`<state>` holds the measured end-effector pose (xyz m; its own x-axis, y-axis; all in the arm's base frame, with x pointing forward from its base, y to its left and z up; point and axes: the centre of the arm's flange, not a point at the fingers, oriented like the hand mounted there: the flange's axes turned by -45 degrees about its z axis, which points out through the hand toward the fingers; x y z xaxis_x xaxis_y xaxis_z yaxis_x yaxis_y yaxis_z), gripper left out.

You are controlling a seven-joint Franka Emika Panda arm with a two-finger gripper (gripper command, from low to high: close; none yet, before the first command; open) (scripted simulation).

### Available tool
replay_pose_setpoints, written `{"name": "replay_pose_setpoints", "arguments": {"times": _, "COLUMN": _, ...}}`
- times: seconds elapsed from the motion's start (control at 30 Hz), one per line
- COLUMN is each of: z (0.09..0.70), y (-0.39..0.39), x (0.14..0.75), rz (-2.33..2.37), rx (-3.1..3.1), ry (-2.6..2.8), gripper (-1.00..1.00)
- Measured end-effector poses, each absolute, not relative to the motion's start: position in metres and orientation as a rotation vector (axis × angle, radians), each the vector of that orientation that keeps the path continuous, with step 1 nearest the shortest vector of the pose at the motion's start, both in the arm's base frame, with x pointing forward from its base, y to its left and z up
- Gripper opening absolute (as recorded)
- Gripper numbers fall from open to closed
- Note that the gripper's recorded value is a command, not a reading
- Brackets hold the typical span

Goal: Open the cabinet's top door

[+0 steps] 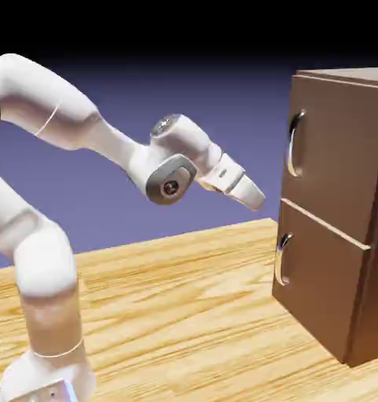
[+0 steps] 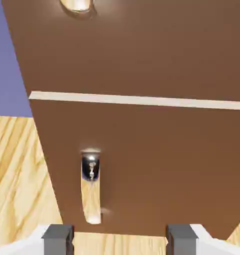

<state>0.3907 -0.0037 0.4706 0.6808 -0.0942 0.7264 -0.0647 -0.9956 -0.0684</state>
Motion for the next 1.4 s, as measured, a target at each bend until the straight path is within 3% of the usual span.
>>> {"name": "replay_pose_setpoints", "arguments": {"times": 0.67, "z": 0.535, "y": -0.034, "x": 0.385, "rz": -1.113, "rx": -2.007, "ry": 1.291, "gripper": 0.0}}
{"name": "replay_pose_setpoints", "arguments": {"times": 1.4, "z": 0.546, "y": -0.003, "x": 0.394, "rz": -0.663, "rx": -0.884, "ry": 1.698, "gripper": 0.0}}
